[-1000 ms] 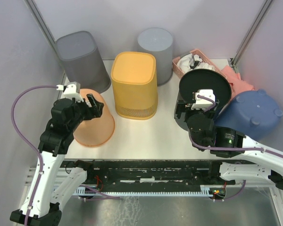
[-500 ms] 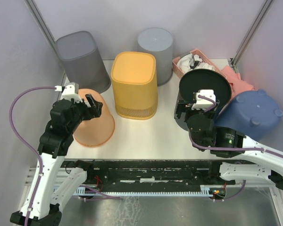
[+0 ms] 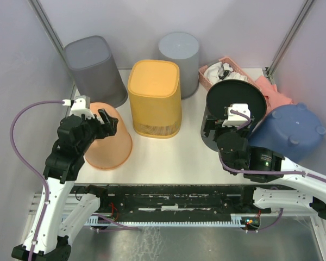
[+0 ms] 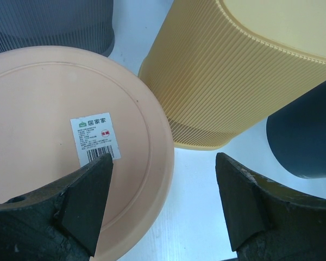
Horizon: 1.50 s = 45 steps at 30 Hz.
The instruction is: Turn the large container upside down
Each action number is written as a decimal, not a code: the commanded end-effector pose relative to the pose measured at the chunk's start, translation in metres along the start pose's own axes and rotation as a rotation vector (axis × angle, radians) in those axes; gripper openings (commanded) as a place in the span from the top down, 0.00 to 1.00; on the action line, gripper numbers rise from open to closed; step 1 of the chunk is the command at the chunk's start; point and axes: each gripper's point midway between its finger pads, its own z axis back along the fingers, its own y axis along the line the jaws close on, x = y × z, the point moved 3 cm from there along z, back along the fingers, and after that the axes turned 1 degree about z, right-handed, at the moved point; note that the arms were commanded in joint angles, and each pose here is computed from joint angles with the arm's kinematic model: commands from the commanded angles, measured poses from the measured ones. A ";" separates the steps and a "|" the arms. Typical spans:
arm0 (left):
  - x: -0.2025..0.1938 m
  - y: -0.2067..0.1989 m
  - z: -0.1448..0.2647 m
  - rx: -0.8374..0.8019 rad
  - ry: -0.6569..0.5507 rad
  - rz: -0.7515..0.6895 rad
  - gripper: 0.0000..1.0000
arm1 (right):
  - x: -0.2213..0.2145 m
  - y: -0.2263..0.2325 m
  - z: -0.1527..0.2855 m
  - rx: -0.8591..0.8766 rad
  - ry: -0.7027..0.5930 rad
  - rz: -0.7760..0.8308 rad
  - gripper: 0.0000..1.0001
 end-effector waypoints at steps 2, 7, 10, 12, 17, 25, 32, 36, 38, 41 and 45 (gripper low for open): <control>0.012 -0.004 0.001 -0.017 -0.060 0.027 0.17 | 0.004 -0.010 0.000 -0.043 -0.016 -0.024 0.01; 0.012 -0.004 0.001 -0.018 -0.059 0.026 0.17 | 0.004 -0.009 0.001 -0.042 -0.015 -0.025 0.01; 0.013 -0.004 0.001 -0.019 -0.063 0.026 0.17 | 0.004 -0.009 0.000 -0.041 -0.014 -0.026 0.01; 0.013 -0.005 0.001 -0.020 -0.062 0.026 0.17 | 0.004 -0.009 0.001 -0.042 -0.015 -0.027 0.01; 0.014 -0.005 0.002 -0.020 -0.067 0.025 0.17 | 0.004 -0.009 0.001 -0.043 -0.015 -0.030 0.01; 0.013 -0.005 0.001 -0.021 -0.064 0.027 0.17 | 0.004 -0.009 0.000 -0.044 -0.014 -0.031 0.01; 0.013 -0.005 0.001 -0.024 -0.063 0.027 0.17 | 0.003 -0.009 0.000 -0.048 -0.014 -0.027 0.01; 0.013 -0.006 0.001 -0.028 -0.063 0.029 0.17 | 0.003 -0.010 0.000 -0.047 -0.015 -0.030 0.01; 0.013 -0.006 0.002 -0.030 -0.063 0.028 0.17 | 0.003 -0.010 0.001 -0.047 -0.015 -0.032 0.01; 0.013 -0.008 0.001 -0.035 -0.058 0.031 0.16 | 0.003 -0.010 0.001 -0.043 -0.013 -0.030 0.01; 0.013 -0.009 -0.001 -0.036 -0.047 0.040 0.16 | 0.004 -0.002 0.000 -0.011 -0.002 -0.006 0.01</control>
